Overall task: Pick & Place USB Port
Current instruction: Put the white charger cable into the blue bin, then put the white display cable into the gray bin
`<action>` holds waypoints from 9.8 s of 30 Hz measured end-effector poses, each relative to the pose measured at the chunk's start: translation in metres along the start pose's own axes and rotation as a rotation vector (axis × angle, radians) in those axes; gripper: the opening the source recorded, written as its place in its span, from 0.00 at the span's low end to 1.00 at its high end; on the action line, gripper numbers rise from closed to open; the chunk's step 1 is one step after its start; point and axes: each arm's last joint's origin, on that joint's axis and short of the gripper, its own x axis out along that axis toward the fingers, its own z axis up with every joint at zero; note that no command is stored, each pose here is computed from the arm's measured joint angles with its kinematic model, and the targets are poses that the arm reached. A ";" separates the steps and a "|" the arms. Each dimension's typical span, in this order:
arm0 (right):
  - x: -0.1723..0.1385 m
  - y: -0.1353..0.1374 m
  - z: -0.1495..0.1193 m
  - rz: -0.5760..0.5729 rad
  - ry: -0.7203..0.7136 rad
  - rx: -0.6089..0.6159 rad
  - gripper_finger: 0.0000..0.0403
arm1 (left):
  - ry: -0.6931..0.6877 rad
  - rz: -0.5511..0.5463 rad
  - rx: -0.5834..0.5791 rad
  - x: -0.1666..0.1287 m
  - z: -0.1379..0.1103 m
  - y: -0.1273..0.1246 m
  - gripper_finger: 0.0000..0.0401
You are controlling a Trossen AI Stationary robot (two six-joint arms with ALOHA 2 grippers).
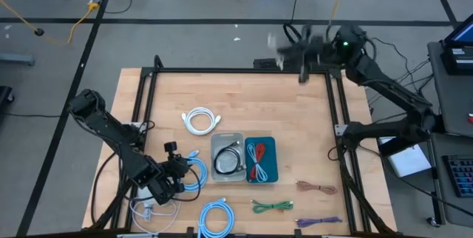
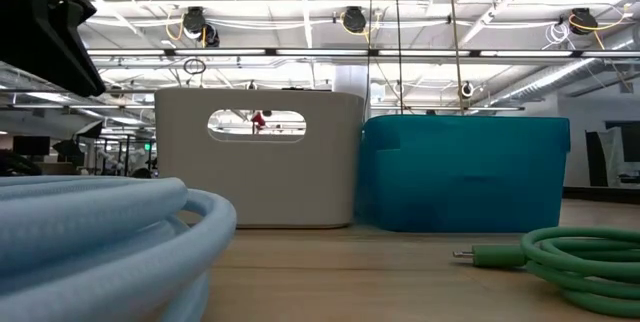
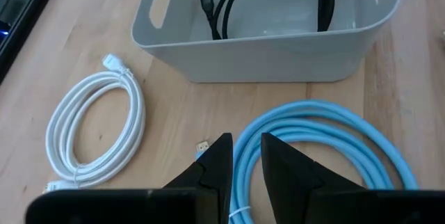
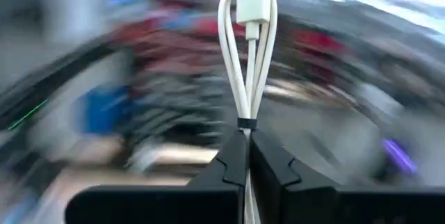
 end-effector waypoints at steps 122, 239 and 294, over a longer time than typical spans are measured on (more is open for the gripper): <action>0.146 0.269 -0.179 1.114 0.957 -0.722 0.03 | -0.061 -0.066 -0.135 -0.014 -0.007 -0.014 0.20; 0.015 0.189 -0.118 0.122 1.480 0.251 0.00 | 0.568 0.064 0.339 0.073 0.027 0.127 0.20; 0.010 0.189 -0.120 -0.013 0.516 0.487 0.00 | 0.190 0.746 0.309 0.045 0.053 0.163 0.08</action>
